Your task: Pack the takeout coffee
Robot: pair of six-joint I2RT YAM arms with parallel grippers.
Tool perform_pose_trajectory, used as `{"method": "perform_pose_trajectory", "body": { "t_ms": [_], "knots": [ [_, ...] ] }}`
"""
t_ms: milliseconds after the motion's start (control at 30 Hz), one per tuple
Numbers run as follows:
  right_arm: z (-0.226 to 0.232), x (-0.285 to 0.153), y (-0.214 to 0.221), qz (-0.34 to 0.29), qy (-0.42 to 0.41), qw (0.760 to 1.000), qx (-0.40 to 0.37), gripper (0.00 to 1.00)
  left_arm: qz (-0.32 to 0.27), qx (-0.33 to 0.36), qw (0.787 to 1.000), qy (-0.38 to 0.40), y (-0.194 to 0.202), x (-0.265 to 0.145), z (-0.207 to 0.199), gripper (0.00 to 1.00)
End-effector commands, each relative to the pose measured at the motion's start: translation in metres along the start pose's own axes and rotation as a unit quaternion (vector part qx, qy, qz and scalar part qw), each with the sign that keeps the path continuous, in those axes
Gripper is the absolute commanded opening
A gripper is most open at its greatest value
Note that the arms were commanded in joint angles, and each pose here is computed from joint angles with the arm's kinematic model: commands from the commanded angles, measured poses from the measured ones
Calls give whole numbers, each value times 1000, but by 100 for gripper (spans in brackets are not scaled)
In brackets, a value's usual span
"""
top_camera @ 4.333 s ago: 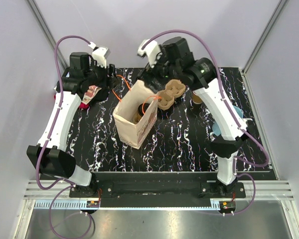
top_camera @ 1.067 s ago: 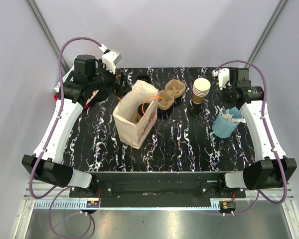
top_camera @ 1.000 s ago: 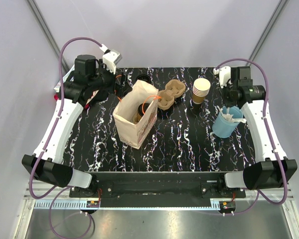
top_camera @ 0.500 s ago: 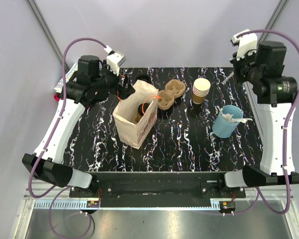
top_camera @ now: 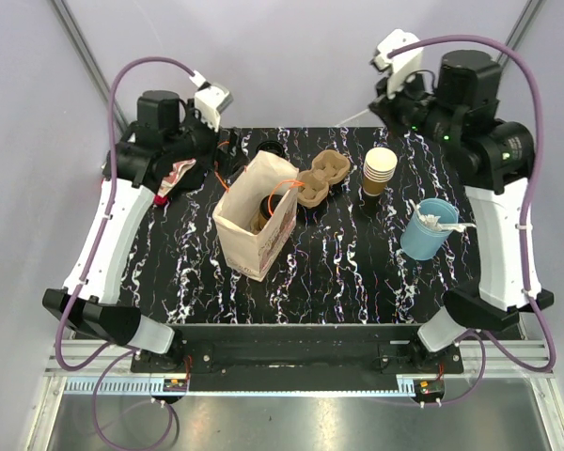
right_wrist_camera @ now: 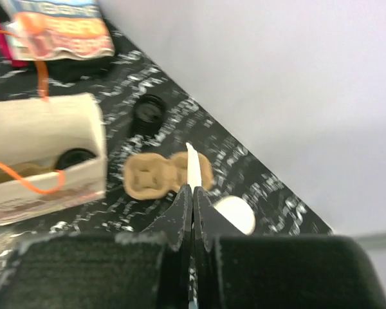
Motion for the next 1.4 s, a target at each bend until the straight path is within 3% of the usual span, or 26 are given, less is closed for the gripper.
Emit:
{"method": "perform_pose_trajectory", "body": {
  "t_ms": [0, 133, 267, 533, 933, 1267, 1367],
  "knots": [
    [32, 8, -43, -78, -60, 995, -10, 0, -39, 0, 999, -36, -32, -23, 18, 99],
    [66, 12, -77, -132, -122, 984, -16, 0, -47, -24, 998, -45, -34, -32, 32, 99],
    [105, 30, -88, -136, -166, 976, -38, 0, -47, -53, 996, -63, -29, -39, 51, 99],
    [171, 65, -71, -91, -228, 966, -84, 0, -40, -91, 992, -72, -15, -45, 72, 99],
    [227, 94, -42, -39, -259, 959, -110, 0, -36, -107, 992, -55, -4, -38, 73, 99],
    [242, 130, -31, -35, -236, 963, -126, 0, -28, -114, 992, -48, 6, -32, 74, 99],
    [249, 131, -31, -34, -243, 961, -127, 5, -28, -115, 992, -48, 6, -31, 74, 99]
  ]
}}
Point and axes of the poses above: each gripper's point midway between its finger pads, its own x axis out along the fingers, its own z axis along the line the jaws close on, y = z × x, the point moved 3 cm from there along -x, back along the fingers, and after that the axes turned 12 degrees about -x, right-handed, at the moved point
